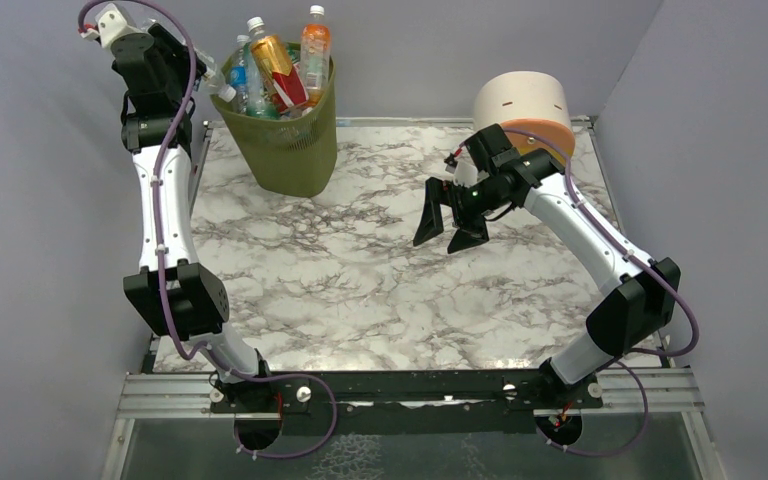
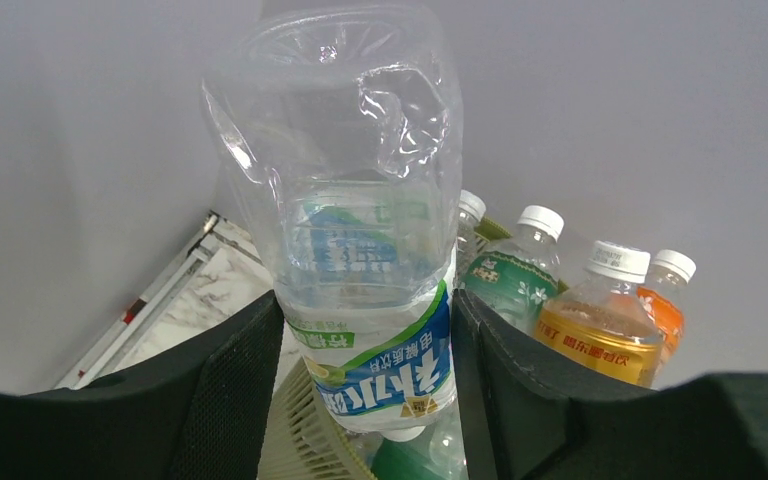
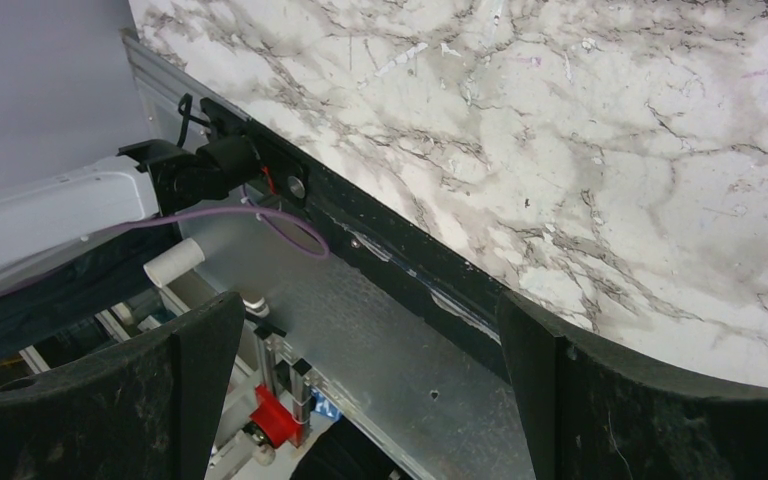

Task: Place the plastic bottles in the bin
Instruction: Place the plastic bottle in the trash bin.

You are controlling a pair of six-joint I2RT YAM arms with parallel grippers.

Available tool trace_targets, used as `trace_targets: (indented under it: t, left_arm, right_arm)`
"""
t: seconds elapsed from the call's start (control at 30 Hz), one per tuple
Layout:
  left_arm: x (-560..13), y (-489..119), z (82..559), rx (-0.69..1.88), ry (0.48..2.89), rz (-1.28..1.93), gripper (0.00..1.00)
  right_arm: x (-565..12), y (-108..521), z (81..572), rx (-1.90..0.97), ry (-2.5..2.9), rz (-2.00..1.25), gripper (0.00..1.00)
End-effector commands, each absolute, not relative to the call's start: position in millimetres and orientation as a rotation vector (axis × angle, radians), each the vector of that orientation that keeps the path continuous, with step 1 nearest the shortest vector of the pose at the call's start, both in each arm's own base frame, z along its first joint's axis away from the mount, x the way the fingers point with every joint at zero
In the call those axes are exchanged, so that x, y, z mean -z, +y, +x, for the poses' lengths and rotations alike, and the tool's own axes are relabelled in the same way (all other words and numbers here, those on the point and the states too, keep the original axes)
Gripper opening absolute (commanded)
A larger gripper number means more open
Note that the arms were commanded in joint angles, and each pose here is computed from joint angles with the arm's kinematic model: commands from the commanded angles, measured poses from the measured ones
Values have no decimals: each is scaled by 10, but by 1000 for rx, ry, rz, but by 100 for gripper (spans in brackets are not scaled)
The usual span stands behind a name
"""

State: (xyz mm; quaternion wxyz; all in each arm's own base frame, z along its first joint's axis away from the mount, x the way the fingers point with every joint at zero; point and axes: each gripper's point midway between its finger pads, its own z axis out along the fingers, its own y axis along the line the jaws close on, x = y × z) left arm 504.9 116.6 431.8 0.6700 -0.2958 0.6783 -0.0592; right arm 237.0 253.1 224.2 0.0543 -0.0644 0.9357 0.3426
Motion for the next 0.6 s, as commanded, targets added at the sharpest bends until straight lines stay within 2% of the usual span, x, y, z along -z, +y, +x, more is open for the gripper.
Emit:
trace_targets:
  t: [0.0,0.57]
  left_arm:
    - [-4579,1253,5053,66,1424,-596,60]
    - [-4339,853,5262,-42,1510,-407,60]
  right_arm:
    - [-2238,2504,2384,-1018,2852,-207,99]
    - [-2197,2498,2363,-1017,2867,-194,99]
